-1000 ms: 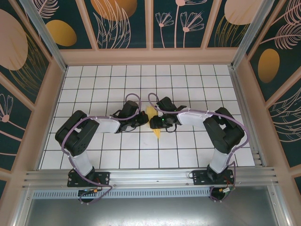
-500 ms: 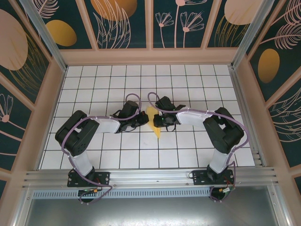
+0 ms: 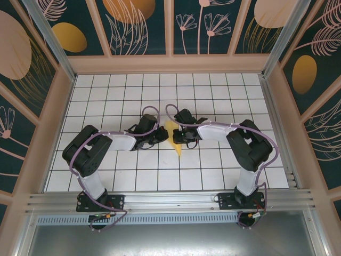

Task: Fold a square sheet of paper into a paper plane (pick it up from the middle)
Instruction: Move a paper plane to the center of the table.

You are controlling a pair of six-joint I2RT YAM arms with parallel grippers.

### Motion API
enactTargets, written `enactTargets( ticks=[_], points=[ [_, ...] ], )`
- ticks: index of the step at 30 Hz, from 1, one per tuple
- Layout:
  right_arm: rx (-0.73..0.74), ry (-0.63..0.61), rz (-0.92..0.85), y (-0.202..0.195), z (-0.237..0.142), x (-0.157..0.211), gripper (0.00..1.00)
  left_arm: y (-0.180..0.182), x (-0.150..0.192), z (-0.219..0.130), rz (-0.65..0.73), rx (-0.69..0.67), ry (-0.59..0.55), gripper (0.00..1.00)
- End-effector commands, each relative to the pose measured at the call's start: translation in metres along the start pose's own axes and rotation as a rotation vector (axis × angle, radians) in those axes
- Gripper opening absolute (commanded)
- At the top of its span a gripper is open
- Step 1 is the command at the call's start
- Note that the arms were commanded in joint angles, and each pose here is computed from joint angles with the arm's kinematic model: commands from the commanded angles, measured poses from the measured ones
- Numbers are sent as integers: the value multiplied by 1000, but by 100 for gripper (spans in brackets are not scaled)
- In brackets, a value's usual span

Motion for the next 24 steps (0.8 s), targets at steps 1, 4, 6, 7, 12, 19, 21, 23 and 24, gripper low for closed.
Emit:
enactTargets(
  ticks=[1,4,6,7,12,19,21,23,24],
  points=[
    [41,16,16,0,-3,-2,15,-14,-14,-13,31,-17,-53,22],
    [97,-27,33,-7,-14,-14,11,-20,-24,-30,45,-57,-121,41],
    [131,-54,50,-13,-22,-23,10,-17,-31,-39,35,-98,-164,51],
    [149,-67,57,-18,-26,-28,9,-15,-34,-44,28,-119,-184,58],
    [237,-92,60,-45,-28,-51,8,1,-42,-58,-15,-199,-263,80],
    [330,-55,54,-83,-8,-87,11,14,-39,-57,-35,-246,-264,95],
    [330,-44,40,-83,-3,-93,12,15,-38,-57,-38,-249,-263,98],
    [312,-32,61,-94,1,-100,15,16,-37,-56,-38,-245,-255,99],
    [286,-18,64,-94,4,-101,17,17,-36,-56,-35,-246,-247,98]
  ],
)
Point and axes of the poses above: each hand's point on the last joint's axis, 136 mm out from that joint toward the fingers, its own z axis out along the fingers, its own y axis along the line the jaws close on, x = y × z, the point moved 5 cm from there along -z, back along the fingers, and after that the axes turned 9 degrees about -z, right-handed, at the moved point
